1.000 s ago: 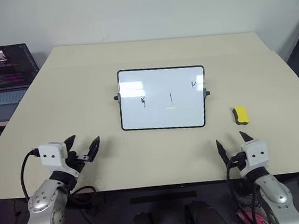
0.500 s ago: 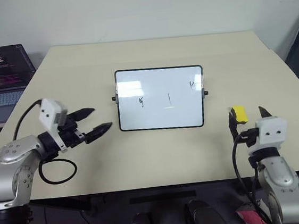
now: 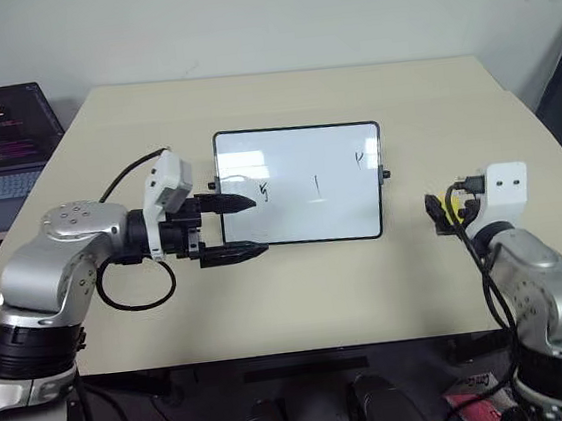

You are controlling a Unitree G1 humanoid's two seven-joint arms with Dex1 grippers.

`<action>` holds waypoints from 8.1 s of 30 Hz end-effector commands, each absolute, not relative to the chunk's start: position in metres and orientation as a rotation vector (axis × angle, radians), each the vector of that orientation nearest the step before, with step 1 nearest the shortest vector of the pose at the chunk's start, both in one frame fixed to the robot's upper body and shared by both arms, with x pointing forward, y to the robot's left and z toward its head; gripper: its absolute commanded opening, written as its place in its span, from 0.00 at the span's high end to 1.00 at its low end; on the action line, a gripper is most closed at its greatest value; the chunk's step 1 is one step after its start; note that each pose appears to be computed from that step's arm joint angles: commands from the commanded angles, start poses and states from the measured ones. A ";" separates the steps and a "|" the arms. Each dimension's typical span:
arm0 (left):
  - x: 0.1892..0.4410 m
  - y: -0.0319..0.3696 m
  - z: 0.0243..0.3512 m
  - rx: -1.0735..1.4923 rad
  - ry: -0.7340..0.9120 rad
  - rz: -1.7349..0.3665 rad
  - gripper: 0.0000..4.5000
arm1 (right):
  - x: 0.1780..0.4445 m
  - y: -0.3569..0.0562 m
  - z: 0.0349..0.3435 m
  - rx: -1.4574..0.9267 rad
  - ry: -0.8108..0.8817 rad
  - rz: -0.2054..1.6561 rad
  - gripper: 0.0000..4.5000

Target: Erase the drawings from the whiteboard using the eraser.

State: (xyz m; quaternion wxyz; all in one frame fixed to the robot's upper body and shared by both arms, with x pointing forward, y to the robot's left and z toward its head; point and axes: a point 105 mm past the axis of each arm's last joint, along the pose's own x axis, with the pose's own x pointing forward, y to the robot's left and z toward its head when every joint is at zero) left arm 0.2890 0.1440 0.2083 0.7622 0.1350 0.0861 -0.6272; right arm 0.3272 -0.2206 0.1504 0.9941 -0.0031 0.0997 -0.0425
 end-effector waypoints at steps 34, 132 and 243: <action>0.283 0.118 0.217 0.343 0.120 -1.450 0.00 | 0.364 -0.252 0.112 0.046 0.326 -0.128 0.53; 0.306 0.206 0.176 0.301 0.254 -0.967 0.00 | 0.393 0.053 0.140 -0.840 0.025 0.933 0.71; 0.309 0.173 0.180 0.318 0.221 -1.069 0.00 | 0.413 -0.040 0.180 -0.671 -0.040 0.573 0.71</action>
